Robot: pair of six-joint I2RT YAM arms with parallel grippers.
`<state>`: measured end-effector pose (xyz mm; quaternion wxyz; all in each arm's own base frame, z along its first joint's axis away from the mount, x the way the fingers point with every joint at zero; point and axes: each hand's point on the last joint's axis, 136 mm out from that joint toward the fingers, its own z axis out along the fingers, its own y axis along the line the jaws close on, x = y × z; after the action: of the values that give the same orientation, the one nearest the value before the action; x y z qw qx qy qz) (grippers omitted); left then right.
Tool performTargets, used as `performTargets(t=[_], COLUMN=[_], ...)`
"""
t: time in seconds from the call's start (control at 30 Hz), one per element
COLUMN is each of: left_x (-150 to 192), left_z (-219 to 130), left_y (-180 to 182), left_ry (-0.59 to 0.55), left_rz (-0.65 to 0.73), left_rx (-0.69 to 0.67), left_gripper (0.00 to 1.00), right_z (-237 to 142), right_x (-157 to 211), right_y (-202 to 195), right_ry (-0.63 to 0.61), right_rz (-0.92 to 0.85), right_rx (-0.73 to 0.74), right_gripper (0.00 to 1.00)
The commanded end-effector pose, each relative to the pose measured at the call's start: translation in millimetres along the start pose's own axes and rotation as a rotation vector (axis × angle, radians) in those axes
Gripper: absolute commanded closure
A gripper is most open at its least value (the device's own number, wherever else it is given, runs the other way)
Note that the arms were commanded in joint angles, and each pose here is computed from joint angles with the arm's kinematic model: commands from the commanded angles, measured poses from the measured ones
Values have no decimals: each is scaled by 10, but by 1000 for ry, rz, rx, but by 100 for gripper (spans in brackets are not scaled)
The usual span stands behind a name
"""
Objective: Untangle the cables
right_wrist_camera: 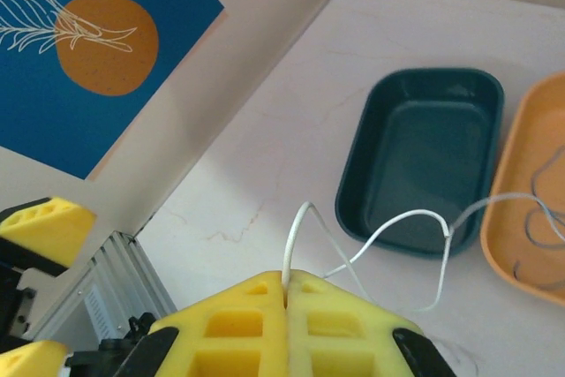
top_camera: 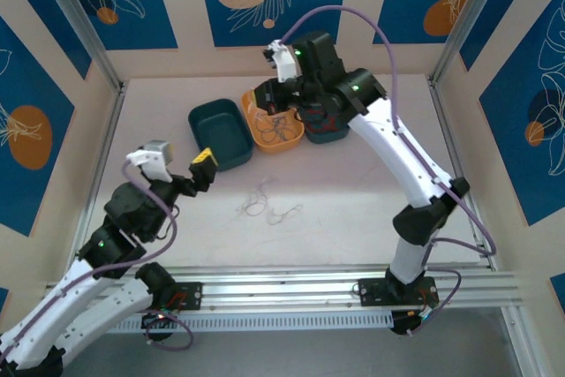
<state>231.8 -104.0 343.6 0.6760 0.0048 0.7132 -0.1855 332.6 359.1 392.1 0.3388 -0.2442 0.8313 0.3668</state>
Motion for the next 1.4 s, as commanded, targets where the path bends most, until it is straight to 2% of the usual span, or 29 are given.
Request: performTargets(t=[0.0, 0.3, 0.57, 0.9, 1.27, 1.3, 1.37], left_x=[44, 169, 176, 207, 234, 235, 249], left_z=[-123, -261, -370, -448, -413, -407, -384], left_y=[416, 592, 696, 757, 751, 747, 732], left_ry=[-30, -9, -10, -17, -10, -8, 1], left_rz=[-16, -53, -49, -52, -66, -65, -61], left_rx=[-198, -257, -292, -301, -306, -306, -304], left_gripper=[0, 0, 0, 0, 0, 0, 0], right_z=[234, 1118, 1629, 2097, 2297, 2299, 2292], right_x=[-196, -372, -310, 223, 809, 849, 917], right_y=[122, -33, -240, -675, -931, -953, -1017], right_ry=[-51, -85, -105, 47, 206, 219, 242], right_rz=[-100, -203, -199, -118, 7, 14, 30], right_rx=[-23, 0, 23, 93, 138, 145, 174], right_gripper=[100, 100, 100, 100, 100, 98, 89])
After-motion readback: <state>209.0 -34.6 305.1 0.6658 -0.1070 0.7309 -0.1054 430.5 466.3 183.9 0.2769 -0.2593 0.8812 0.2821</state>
